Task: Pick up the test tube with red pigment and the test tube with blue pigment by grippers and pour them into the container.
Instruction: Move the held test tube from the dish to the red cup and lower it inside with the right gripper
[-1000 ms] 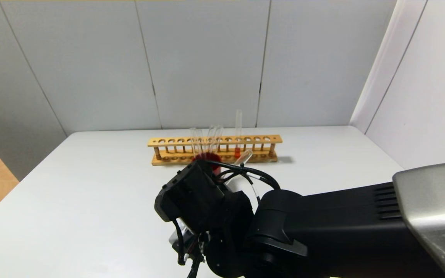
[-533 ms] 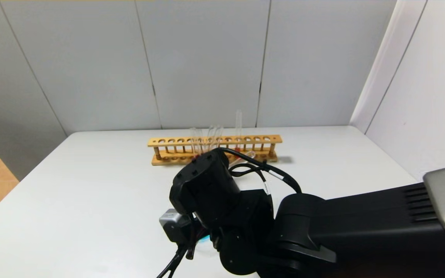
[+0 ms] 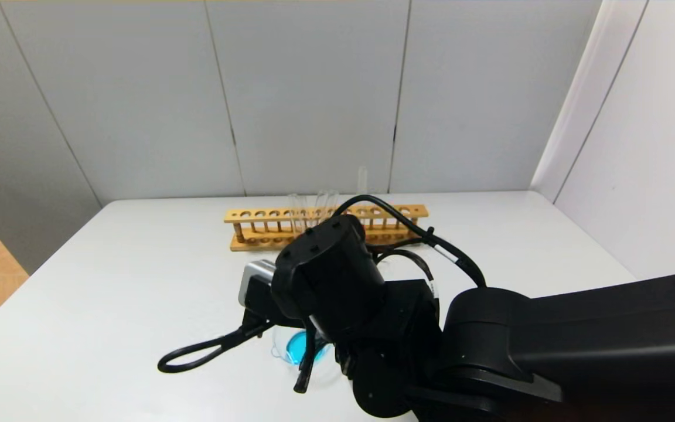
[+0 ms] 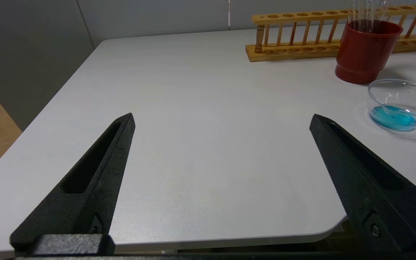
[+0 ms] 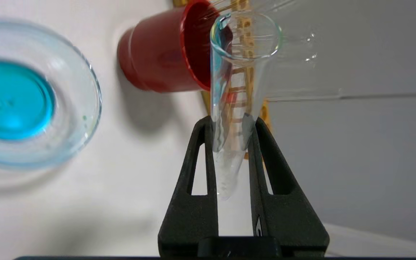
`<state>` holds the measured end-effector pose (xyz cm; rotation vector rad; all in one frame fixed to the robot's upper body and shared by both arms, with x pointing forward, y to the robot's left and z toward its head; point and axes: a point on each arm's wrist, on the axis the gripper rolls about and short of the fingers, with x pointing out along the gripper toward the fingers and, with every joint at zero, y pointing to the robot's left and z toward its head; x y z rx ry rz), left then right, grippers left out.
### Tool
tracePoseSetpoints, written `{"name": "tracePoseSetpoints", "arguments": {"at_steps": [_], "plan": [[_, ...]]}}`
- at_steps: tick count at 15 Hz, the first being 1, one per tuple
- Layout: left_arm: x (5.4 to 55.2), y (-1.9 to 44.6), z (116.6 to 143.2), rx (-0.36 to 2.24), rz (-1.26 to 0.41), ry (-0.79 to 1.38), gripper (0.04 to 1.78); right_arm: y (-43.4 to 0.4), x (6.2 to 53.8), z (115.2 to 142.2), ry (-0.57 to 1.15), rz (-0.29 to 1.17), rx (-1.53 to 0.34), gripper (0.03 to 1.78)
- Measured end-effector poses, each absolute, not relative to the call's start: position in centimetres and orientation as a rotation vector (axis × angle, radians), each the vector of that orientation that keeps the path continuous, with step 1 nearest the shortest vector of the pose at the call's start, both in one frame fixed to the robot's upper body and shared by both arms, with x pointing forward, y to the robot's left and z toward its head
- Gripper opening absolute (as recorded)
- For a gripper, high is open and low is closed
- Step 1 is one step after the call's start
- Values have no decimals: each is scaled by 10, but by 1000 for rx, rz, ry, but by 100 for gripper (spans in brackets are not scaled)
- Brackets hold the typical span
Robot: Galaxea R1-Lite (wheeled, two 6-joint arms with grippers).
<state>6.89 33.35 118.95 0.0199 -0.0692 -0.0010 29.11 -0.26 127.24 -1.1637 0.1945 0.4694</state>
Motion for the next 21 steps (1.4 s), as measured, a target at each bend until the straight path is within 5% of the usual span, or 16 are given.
{"name": "tracePoseSetpoints", "arguments": {"at_steps": [15,21], "plan": [[69,334,1190,20,-1,-69,171,-21,306,1328,219,305,-220,27],[69,334,1190,20,-1,-70,171,-24,311,1330,242,280,-38,27]]}}
